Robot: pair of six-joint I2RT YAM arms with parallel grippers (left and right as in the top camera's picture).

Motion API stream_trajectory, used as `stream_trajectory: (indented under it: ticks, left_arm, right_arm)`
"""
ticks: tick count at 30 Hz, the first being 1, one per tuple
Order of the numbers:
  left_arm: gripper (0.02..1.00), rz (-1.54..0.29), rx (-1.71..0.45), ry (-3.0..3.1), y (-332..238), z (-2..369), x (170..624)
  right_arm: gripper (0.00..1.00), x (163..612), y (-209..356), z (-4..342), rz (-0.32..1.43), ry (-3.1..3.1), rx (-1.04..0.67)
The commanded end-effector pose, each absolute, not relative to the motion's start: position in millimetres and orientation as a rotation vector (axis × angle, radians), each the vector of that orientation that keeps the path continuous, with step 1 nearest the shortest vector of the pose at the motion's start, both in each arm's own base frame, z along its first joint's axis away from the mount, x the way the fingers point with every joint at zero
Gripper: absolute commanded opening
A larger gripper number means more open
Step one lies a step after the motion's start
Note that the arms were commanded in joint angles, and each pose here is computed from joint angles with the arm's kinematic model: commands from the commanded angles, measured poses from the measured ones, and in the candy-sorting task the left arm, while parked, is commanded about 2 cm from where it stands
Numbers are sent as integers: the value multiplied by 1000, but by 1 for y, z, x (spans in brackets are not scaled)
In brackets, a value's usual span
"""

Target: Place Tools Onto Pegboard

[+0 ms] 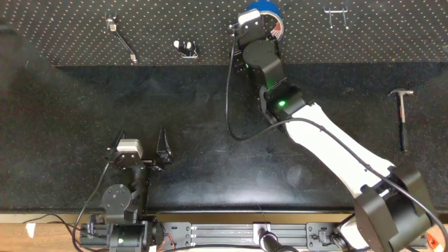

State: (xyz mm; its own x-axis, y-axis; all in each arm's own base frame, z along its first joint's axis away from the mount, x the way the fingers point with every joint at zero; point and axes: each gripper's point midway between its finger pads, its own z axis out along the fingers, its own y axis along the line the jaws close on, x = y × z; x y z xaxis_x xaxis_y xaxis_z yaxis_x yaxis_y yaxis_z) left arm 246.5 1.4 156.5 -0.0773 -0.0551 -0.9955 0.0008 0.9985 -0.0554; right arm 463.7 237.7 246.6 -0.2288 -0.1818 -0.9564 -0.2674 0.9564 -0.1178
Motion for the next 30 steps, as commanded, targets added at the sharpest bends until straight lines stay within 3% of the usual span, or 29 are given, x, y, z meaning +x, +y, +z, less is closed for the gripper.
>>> stream_trajectory:
  ticks: [1, 7, 11, 14, 21, 25, 30]
  left_arm:
    - [996, -56, -19, 1647, -2, 156, 246]
    - [996, -56, -19, 1647, -2, 156, 246]
    - [996, -56, -19, 1647, -2, 156, 246]
    - [996, -55, -19, 1647, -2, 156, 246]
    - [996, -56, -20, 1647, -2, 156, 246]
    - [996, -56, -19, 1647, -2, 156, 246]
    - [996, -56, -20, 1647, -2, 156, 246]
  right_arm:
    - [75, 477, 237, 237, -1, 1780, -361]
    - [80, 477, 238, 236, 0, 1782, -364]
    - [290, 474, 243, 237, 7, 1778, -372]
    - [373, 469, 247, 240, 15, 1776, -382]
    - [373, 460, 244, 236, 7, 1825, -417]
    - [292, 453, 239, 236, -2, 1852, -433]
    - [294, 447, 236, 243, 1, 1858, -440]
